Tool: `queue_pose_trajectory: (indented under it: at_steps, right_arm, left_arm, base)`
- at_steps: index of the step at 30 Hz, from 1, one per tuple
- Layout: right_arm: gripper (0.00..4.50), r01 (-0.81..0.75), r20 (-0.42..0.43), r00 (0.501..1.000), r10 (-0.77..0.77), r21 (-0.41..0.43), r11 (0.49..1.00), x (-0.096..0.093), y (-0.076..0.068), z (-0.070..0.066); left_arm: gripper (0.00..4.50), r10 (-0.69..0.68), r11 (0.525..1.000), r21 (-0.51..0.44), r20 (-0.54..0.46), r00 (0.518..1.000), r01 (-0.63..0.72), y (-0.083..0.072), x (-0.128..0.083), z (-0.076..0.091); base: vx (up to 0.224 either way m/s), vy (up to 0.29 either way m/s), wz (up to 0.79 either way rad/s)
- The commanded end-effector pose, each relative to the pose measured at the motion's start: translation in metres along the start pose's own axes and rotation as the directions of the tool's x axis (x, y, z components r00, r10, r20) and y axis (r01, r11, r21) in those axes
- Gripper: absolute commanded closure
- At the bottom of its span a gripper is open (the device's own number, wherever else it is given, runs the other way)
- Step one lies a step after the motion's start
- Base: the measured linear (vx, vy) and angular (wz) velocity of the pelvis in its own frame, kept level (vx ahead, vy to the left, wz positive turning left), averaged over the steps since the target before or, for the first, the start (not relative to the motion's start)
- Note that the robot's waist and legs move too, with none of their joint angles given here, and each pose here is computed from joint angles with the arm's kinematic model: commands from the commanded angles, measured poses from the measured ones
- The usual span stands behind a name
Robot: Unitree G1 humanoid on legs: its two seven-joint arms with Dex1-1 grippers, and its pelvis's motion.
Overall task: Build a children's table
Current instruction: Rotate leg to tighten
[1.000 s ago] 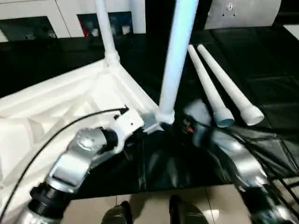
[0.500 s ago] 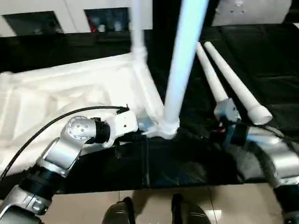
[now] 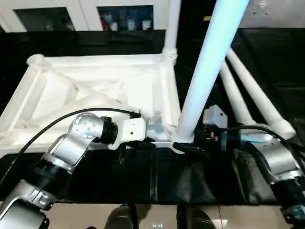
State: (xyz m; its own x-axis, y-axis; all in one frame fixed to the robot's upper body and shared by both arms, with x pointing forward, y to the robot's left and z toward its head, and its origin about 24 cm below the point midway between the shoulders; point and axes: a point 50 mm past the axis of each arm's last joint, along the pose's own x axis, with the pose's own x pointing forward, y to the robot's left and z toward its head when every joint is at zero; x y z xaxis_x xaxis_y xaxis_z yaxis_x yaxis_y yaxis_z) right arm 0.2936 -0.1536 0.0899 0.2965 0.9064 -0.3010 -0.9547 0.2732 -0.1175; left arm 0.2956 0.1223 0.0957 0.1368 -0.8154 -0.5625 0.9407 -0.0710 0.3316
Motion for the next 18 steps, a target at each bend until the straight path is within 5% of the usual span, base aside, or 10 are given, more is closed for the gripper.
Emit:
queue_pose_trajectory:
  at_steps: [1,18]
  right_arm:
    - [0.43,0.005,0.002,1.000,-0.005,0.002,1.000,0.0002,-0.0023,0.0006]
    - [1.70,-0.078,0.024,0.997,0.078,0.033,0.996,0.0004,0.0047,-0.0008]
  left_arm:
    - [4.50,-0.080,0.997,-0.004,-0.044,0.996,0.080,-0.0105,0.0097,-0.0090]
    - [4.50,-0.080,0.997,-0.016,-0.057,0.995,0.079,-0.0092,0.0065,-0.0153]
  base:
    - [0.000,0.000,0.00]
    - [0.000,0.000,0.00]
